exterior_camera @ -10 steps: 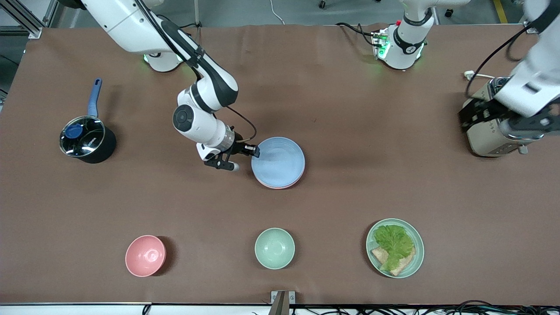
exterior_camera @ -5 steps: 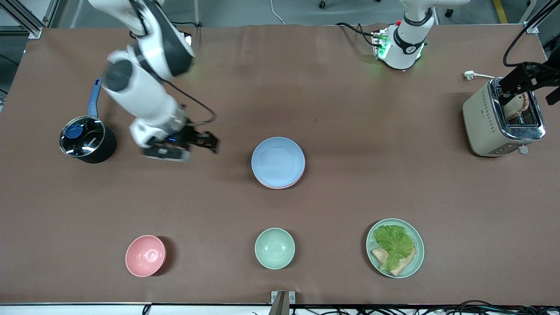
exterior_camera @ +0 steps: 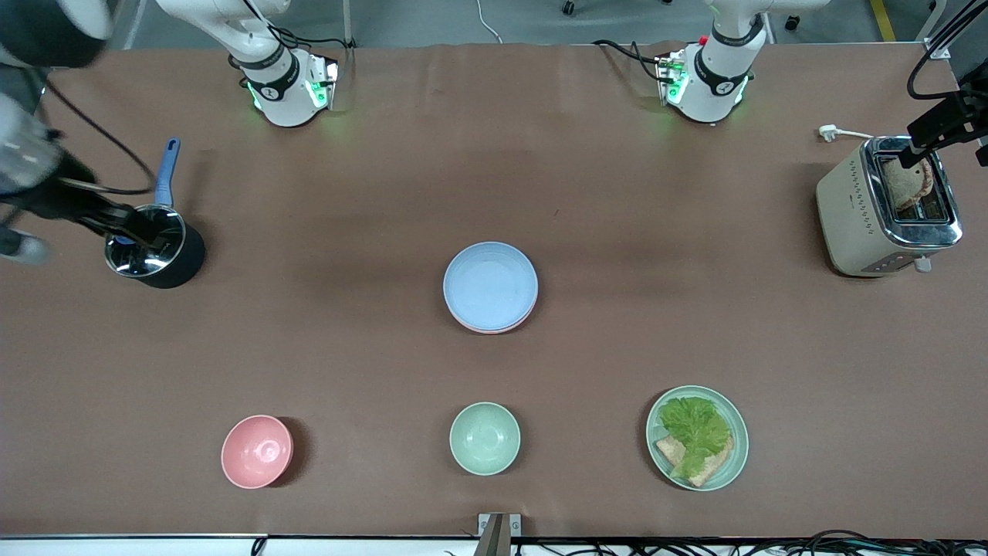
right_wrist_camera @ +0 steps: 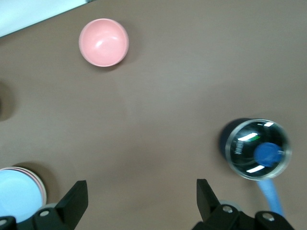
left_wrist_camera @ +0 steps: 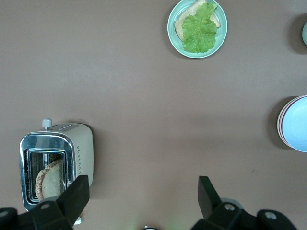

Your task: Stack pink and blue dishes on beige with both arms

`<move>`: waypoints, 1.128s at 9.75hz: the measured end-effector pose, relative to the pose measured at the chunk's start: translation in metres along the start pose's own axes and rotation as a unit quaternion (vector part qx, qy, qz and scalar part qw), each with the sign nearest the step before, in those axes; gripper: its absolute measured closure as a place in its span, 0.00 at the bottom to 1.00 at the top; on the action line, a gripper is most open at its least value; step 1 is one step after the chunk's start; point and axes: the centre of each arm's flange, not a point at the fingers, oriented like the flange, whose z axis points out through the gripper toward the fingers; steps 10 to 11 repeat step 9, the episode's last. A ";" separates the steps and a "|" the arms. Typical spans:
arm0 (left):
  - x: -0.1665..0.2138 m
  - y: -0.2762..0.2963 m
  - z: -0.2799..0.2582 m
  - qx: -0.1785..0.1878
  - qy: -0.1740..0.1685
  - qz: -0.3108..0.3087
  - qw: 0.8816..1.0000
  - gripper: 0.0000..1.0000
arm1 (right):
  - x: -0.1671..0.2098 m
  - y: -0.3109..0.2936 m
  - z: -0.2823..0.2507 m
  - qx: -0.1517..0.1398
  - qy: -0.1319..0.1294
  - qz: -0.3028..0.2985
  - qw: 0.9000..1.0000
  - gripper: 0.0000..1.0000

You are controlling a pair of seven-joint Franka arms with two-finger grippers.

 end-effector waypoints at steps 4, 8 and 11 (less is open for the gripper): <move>-0.001 0.003 0.001 0.004 -0.001 0.003 1.000 0.00 | 0.005 0.076 -0.038 0.013 -0.019 -0.054 0.998 0.00; -0.003 0.024 0.002 0.005 -0.003 0.023 1.000 0.00 | 0.002 0.061 -0.036 0.013 -0.024 -0.069 0.997 0.00; -0.002 0.023 0.003 0.005 -0.003 0.021 1.000 0.00 | 0.002 0.060 -0.036 0.013 -0.024 -0.070 0.997 0.00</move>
